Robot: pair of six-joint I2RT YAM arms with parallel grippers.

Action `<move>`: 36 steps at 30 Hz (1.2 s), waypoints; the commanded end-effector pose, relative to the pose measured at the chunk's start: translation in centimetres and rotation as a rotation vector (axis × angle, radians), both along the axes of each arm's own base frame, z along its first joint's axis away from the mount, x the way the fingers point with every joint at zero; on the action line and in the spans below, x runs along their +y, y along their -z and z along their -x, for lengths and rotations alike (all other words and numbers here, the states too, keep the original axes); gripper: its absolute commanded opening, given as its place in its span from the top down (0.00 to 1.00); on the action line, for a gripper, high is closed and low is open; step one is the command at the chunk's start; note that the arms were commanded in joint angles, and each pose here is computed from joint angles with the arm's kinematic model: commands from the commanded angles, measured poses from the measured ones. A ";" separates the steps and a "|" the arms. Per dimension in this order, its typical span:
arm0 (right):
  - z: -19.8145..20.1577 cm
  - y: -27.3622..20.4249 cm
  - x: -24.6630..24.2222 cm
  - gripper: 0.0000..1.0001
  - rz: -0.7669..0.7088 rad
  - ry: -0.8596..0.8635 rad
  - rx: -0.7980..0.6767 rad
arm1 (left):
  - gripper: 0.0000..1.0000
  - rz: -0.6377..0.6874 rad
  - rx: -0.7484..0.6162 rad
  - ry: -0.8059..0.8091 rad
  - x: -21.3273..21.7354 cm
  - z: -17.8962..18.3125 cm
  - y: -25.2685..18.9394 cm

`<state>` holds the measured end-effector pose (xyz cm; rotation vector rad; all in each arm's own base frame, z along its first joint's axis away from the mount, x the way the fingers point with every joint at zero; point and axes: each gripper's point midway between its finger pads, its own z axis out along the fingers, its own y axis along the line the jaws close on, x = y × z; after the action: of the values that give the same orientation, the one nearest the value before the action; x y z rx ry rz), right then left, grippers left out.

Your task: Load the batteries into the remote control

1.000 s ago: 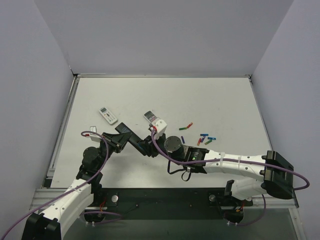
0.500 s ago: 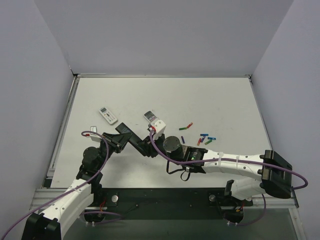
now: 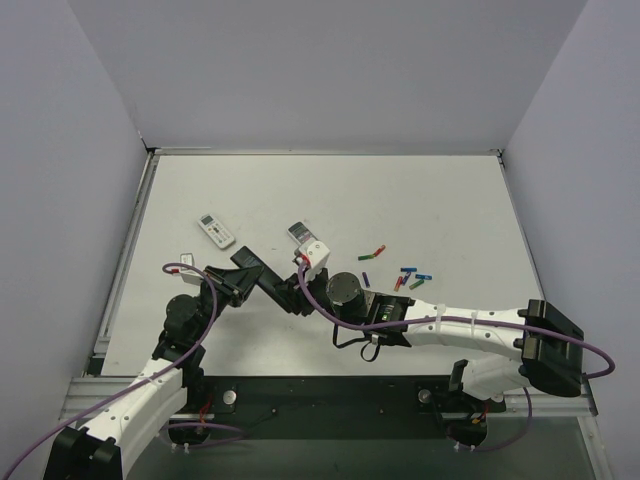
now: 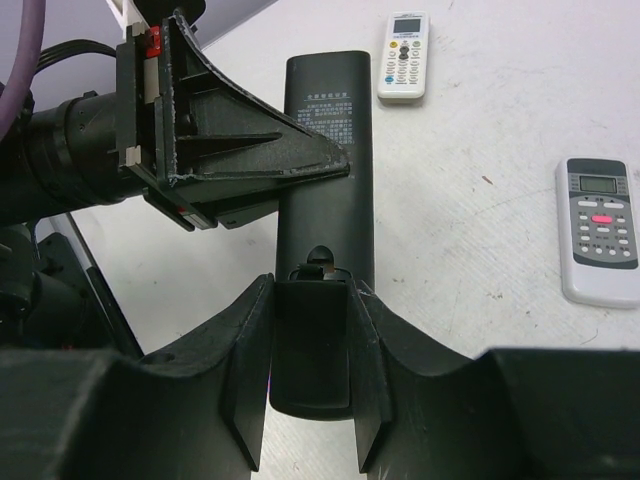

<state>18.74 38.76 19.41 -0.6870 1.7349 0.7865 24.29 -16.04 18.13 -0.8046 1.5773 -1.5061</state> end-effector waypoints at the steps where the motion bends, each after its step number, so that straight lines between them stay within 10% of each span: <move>1: 0.8 2.1 0.3 0.83 0.053 -0.059 0.003 | 1.00 0.120 -0.141 -0.011 0.5 0.2 -5.3; 15: 0.9 2.5 0.2 0.82 0.064 -0.065 -0.006 | 1.00 0.128 -0.145 -0.007 0.4 0.2 -5.7; 36: 0.1 1.3 0.6 0.54 0.054 -0.038 -0.024 | 1.00 0.118 -0.132 -0.005 0.3 0.2 -5.2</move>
<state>18.71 39.17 18.14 -0.7446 1.7218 0.7652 24.15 -16.10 18.34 -0.8238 1.5725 -1.5317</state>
